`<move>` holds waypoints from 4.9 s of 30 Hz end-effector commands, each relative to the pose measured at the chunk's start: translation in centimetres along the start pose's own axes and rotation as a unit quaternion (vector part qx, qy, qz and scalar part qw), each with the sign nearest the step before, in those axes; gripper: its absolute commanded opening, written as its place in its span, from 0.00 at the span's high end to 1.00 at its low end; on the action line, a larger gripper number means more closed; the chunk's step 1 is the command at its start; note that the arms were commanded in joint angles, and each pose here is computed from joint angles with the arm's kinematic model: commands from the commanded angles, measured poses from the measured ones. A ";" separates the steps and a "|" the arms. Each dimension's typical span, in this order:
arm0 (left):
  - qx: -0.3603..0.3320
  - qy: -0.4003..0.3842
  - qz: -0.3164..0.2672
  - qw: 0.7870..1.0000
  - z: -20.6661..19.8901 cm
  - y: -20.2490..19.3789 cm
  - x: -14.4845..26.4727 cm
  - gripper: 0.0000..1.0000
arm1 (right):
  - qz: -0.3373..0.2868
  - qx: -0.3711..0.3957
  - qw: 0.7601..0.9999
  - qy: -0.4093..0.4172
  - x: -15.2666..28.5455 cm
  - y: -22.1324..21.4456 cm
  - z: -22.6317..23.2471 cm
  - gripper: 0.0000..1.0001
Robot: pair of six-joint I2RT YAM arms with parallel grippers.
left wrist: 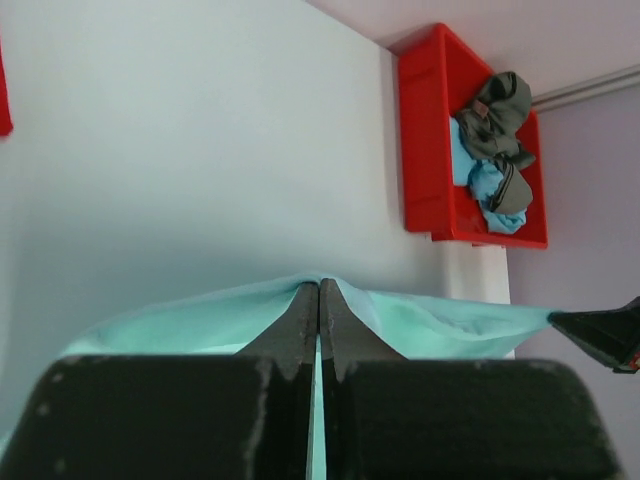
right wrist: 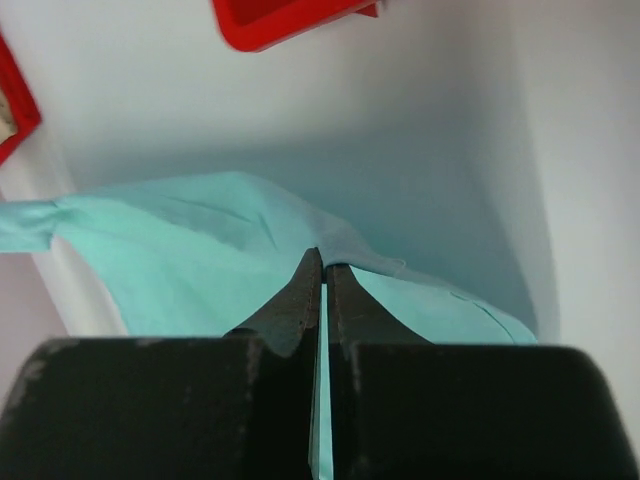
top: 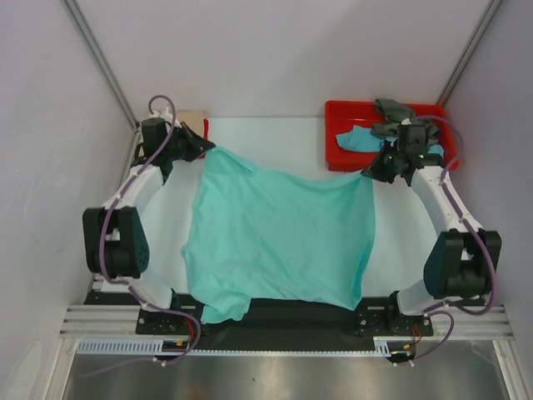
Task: Fold and stack the t-shirts
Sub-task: Flatten the tshirt out, then fold the tshirt
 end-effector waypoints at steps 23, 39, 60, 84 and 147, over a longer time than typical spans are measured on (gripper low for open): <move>-0.135 -0.135 -0.172 0.966 -13.3 15.7 5.0 1.00 | -0.080 0.010 0.994 0.076 3.9 7.3 6.6 1.00; -0.257 -0.224 -0.337 0.878 -29.6 14.5 30.6 1.00 | -0.205 0.072 0.947 0.238 28.8 1.1 11.6 1.00; -0.256 -0.214 -0.272 0.902 -28.6 14.8 22.9 1.00 | -0.221 0.032 0.951 0.213 24.6 3.2 10.6 1.00; -0.123 -0.139 0.021 0.982 -4.5 4.2 -11.3 1.00 | -0.078 0.023 0.997 0.004 -5.4 6.0 -0.4 1.00; -0.039 0.005 0.207 0.977 -1.3 -15.8 6.4 1.00 | 0.065 -0.008 0.985 -0.157 0.6 -2.3 -11.7 1.00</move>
Point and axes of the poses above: each gripper's point midway between its finger pads, its own x axis back along the fingers, its own z axis along the line the jaws close on, y = z × x, the point moved 2 cm from there along x, back along the fingers, and after that the axes turned 9 degrees about -x, right-handed, at the moved point
